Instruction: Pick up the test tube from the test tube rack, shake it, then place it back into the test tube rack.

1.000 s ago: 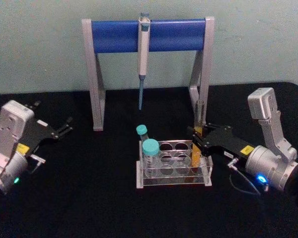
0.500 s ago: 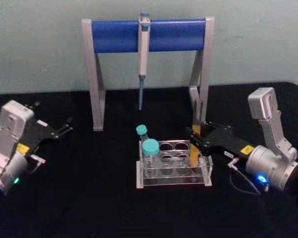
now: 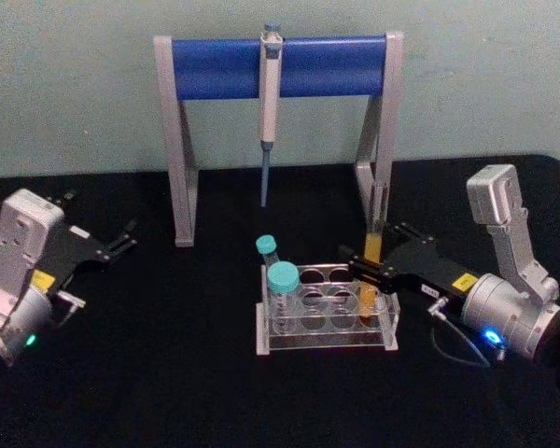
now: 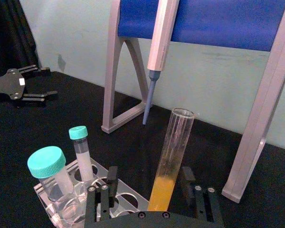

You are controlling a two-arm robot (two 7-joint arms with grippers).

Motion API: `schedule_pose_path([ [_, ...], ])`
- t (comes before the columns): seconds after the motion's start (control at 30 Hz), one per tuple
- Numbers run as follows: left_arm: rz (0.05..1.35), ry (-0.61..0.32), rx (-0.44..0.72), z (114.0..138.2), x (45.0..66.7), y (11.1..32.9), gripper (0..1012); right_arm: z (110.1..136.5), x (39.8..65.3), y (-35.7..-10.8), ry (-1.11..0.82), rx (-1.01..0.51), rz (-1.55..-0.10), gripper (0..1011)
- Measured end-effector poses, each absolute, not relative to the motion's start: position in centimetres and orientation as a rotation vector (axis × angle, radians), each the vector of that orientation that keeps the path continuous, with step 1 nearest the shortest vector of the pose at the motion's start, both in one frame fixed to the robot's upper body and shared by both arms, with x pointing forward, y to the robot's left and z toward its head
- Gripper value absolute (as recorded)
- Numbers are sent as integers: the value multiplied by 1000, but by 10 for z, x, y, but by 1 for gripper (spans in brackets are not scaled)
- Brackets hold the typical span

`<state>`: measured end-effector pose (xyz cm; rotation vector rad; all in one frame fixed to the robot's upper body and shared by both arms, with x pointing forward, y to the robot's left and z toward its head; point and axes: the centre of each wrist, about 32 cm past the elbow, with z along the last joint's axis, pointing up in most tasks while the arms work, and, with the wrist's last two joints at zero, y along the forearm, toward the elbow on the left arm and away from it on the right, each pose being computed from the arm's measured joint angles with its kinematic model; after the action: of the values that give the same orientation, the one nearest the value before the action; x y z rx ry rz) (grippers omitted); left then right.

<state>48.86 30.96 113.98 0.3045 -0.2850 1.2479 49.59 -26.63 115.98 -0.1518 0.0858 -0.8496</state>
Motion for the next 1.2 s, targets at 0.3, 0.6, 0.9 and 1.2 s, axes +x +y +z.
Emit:
schedule_pose_path([
  [0.3, 1248, -285, 304, 1140, 489, 310, 1001, 1160, 496, -266, 86, -151, -849, 1000],
  [0.6, 1248, -285, 304, 1140, 489, 310, 1001, 1160, 492, -268, 88, -146, -854, 1000],
  [0.9, 1248, -285, 304, 1140, 489, 310, 1001, 1161, 468, -276, 104, -139, -885, 1000],
  [1.2, 1248, -285, 304, 1140, 489, 310, 1001, 1167, 438, -288, 85, -146, -972, 1000],
])
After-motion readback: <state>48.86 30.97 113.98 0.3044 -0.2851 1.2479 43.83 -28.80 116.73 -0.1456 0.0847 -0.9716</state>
